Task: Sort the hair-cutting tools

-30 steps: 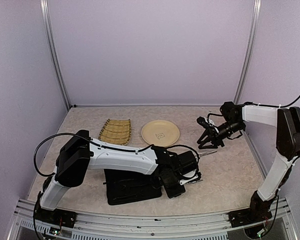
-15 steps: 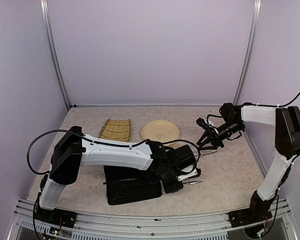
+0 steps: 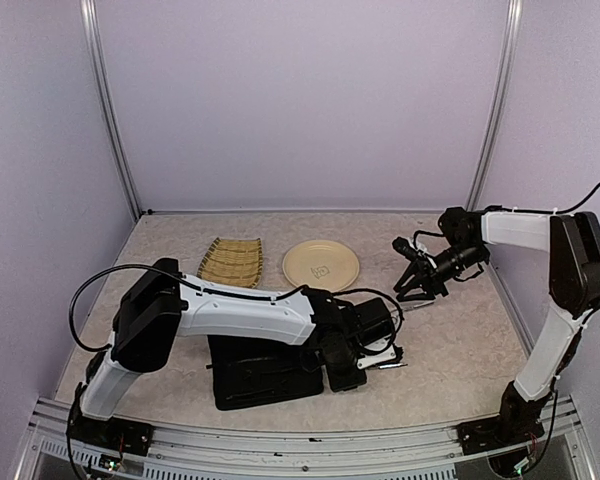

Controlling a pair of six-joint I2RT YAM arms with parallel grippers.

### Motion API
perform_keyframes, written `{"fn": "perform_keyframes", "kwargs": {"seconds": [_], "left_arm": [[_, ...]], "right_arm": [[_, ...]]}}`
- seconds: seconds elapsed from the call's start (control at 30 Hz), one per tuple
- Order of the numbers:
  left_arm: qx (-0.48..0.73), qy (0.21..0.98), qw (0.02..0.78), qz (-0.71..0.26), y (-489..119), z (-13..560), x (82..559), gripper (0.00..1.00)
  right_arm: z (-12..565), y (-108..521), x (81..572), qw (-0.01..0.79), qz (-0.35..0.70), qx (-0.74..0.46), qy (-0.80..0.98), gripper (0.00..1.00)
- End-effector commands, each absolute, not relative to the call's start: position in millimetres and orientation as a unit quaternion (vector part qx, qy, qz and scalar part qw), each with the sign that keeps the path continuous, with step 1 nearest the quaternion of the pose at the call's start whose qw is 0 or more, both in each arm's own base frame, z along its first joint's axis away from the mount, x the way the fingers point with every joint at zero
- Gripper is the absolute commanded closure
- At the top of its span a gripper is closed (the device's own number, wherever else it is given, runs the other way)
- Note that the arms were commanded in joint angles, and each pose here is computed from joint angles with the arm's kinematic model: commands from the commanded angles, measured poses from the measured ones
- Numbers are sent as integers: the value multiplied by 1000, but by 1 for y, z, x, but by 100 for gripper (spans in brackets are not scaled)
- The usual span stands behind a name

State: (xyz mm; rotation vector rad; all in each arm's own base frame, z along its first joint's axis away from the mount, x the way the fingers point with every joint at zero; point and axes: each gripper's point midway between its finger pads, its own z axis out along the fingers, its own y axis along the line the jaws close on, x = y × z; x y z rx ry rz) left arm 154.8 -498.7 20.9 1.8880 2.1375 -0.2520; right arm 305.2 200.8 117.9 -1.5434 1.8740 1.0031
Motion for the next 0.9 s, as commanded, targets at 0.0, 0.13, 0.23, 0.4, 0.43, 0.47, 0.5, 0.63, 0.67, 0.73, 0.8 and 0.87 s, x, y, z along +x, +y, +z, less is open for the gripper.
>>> {"fn": "perform_keyframes", "kwargs": {"seconds": [0.0, 0.13, 0.23, 0.4, 0.43, 0.47, 0.5, 0.63, 0.67, 0.73, 0.8, 0.87], "left_arm": [[669, 729, 127, -65, -496, 5, 155, 74], [678, 727, 104, -36, -484, -11, 153, 78], [681, 727, 85, -27, -476, -19, 149, 84], [680, 728, 80, -18, -472, -24, 150, 94], [677, 731, 87, -13, -473, -22, 153, 95], [673, 733, 96, -8, -474, -20, 156, 98], [670, 734, 110, -5, -476, -15, 159, 100], [653, 734, 185, -34, -495, 31, 170, 100], [647, 736, 196, -41, -498, 39, 173, 100], [636, 737, 222, -53, -503, 63, 178, 100], [628, 739, 239, -56, -505, 80, 181, 100], [621, 742, 246, -55, -503, 91, 183, 100]], "right_arm": [[122, 201, 306, 257, 383, -565, 684, 66], [122, 201, 306, 254, 385, -564, 684, 66], [122, 201, 307, 253, 387, -564, 685, 66], [124, 202, 308, 253, 389, -562, 684, 66], [125, 202, 308, 253, 389, -563, 684, 66], [126, 202, 308, 253, 390, -562, 684, 66], [127, 202, 307, 253, 391, -562, 684, 65], [132, 201, 307, 254, 387, -563, 685, 66], [134, 201, 308, 255, 384, -564, 685, 66], [137, 200, 308, 257, 380, -565, 686, 66], [140, 200, 309, 258, 378, -565, 687, 66], [142, 200, 310, 260, 375, -565, 687, 66]]}}
